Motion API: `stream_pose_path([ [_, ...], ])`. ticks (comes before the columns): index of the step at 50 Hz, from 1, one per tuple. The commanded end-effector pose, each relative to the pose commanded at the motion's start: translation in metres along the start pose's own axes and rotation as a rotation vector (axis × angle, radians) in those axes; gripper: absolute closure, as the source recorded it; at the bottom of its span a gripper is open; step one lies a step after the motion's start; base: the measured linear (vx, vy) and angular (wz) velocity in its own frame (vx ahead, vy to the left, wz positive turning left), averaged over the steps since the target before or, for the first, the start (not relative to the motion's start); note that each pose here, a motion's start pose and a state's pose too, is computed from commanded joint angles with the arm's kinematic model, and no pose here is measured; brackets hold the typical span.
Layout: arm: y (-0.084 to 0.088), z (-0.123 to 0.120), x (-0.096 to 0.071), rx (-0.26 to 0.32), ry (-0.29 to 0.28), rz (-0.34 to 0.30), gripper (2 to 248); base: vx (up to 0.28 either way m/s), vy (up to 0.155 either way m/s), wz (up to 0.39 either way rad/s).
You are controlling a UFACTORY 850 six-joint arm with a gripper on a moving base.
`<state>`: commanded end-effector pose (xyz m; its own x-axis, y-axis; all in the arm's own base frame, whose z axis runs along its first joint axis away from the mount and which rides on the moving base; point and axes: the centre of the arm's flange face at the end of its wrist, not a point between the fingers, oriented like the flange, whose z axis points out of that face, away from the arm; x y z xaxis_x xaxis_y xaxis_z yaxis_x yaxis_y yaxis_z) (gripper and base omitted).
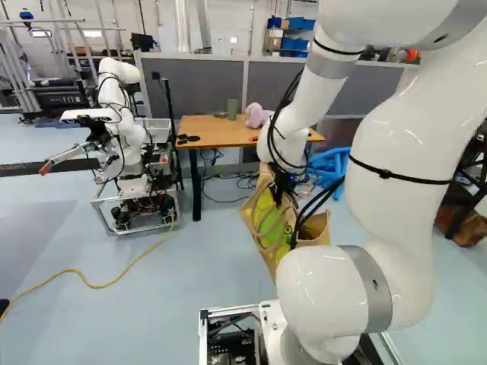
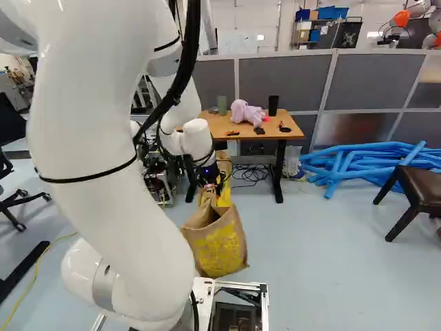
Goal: Pick up the bag on the ground and place it on the table
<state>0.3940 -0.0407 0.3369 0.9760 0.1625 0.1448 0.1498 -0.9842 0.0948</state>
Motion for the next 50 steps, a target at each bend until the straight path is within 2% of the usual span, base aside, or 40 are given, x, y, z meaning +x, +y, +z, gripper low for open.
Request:
stream_pose_path([
  [17, 0.009, -0.023, 0.0, -0.015, 0.016, 0.02, 228, 0.0, 0.0, 0.0],
  [38, 0.015, -0.049, 0.021, -0.028, 0.077, 0.039, 228, 0.0, 0.0, 0.0],
  [50, 0.013, -0.064, 0.032, -0.022, 0.094, 0.06, 228, 0.0, 0.0, 0.0],
])
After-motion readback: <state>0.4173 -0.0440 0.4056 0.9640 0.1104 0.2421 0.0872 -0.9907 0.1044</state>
